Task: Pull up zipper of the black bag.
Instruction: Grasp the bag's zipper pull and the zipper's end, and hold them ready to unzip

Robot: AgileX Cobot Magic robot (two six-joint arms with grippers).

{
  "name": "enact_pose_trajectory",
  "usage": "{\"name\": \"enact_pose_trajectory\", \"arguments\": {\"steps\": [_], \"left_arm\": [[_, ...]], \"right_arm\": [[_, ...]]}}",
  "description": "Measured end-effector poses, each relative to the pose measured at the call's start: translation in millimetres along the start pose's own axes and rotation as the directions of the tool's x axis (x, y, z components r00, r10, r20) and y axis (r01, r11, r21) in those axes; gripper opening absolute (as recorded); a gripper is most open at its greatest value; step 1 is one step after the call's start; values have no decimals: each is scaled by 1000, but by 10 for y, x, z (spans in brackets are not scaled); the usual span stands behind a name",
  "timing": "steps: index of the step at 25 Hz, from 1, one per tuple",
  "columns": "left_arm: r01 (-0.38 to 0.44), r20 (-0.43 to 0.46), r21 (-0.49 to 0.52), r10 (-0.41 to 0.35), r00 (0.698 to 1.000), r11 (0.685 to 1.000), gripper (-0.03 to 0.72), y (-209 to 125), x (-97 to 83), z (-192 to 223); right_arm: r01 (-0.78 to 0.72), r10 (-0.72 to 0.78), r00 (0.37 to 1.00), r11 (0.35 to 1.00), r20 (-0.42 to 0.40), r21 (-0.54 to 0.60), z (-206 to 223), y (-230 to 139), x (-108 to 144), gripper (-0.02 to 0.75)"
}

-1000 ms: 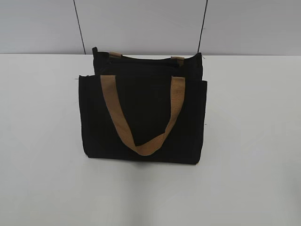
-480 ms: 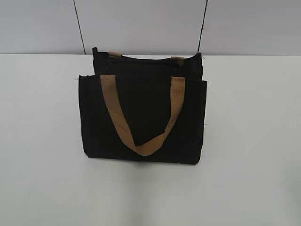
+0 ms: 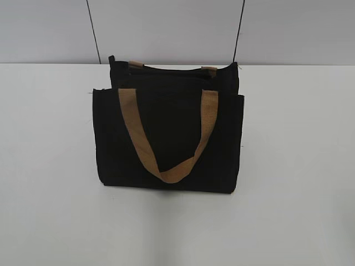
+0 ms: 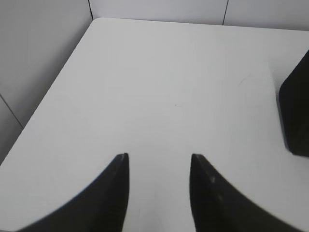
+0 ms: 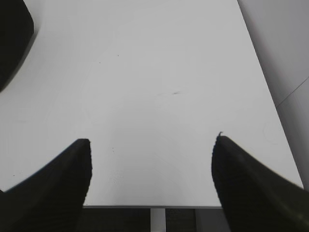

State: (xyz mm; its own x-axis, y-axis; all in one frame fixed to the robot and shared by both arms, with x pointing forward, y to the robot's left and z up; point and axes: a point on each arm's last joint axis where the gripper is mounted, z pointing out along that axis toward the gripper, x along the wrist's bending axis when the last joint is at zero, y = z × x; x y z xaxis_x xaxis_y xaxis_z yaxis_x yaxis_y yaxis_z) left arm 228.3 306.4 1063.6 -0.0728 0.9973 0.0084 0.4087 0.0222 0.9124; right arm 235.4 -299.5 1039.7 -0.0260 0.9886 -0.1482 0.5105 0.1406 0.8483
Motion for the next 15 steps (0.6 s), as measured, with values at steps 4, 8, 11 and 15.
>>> {"name": "enact_pose_trajectory", "arguments": {"steps": [4, 8, 11, 15], "left_arm": [[2, 3, -10, -2, 1000, 1000, 314, 16, -2, -15], [5, 8, -136, -4, 1000, 991, 406, 178, 0, -137], [5, 13, -260, -2, 1000, 965, 490, 325, -5, -151], [0, 22, -428, 10, 1000, 904, 489, 561, -33, 43]], "right_arm": [[0, 0, 1000, 1000, 0, 0, 0, 0, 0, 588], [0, 0, 1000, 1000, 0, 0, 0, 0, 0, 588], [0, 0, 1000, 1000, 0, 0, 0, 0, 0, 588], [0, 0, 1000, 1000, 0, 0, 0, 0, 0, 588]]}}
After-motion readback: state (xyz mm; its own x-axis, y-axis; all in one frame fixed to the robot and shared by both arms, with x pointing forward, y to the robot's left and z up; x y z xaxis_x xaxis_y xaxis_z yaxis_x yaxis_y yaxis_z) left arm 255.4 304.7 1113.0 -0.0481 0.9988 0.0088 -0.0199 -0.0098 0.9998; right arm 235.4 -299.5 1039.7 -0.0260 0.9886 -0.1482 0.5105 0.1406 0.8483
